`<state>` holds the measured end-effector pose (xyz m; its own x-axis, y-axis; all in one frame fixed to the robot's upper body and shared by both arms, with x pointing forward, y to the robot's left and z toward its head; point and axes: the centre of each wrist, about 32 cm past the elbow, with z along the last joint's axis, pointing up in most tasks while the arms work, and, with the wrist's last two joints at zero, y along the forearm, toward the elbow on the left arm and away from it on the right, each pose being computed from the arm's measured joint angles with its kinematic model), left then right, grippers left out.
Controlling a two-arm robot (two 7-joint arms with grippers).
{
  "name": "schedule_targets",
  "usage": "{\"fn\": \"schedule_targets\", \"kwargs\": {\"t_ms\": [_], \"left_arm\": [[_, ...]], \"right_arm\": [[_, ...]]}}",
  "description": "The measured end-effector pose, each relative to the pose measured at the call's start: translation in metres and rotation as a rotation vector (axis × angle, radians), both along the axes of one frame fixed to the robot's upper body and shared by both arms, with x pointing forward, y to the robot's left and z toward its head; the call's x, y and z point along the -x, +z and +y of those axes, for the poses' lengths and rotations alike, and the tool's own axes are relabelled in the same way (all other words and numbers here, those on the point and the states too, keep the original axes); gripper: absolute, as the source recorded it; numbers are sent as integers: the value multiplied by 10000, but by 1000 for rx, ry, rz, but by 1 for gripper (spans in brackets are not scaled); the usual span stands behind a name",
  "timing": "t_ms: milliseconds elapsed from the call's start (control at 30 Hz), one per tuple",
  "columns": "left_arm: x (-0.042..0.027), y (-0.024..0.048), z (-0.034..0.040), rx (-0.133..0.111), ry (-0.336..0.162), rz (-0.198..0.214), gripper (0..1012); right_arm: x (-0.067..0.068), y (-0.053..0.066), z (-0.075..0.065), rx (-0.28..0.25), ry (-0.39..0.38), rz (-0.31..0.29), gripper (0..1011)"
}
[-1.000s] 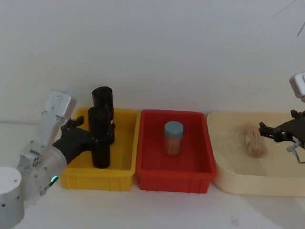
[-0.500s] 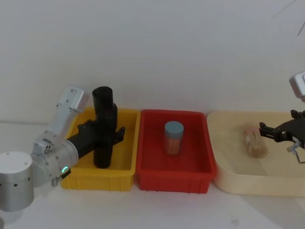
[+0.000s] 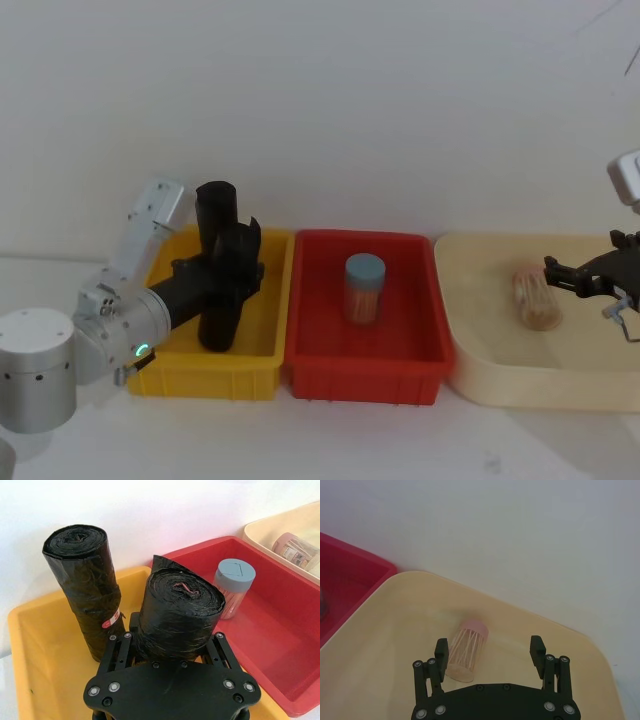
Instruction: Pick up the garbage bag with the one hand and transfer it to the other hand.
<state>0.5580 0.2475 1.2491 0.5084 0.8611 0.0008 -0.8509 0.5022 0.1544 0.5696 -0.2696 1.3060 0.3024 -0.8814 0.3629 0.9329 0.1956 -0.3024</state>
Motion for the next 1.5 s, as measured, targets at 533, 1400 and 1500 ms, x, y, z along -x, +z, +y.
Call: {"fn": "schedule_targets", "kwargs": {"t_ms": [533, 1400, 1500], "left_arm": [[29, 422, -74, -1, -6, -113, 529], [-324, 834, -656, 159, -243, -155, 529], [-402, 812, -755, 175, -280, -134, 529]], "right_arm": [[0, 0, 0, 0, 0, 0, 1000], [0, 0, 0, 0, 0, 0, 1000], [0, 0, 0, 0, 0, 0, 1000]]}}
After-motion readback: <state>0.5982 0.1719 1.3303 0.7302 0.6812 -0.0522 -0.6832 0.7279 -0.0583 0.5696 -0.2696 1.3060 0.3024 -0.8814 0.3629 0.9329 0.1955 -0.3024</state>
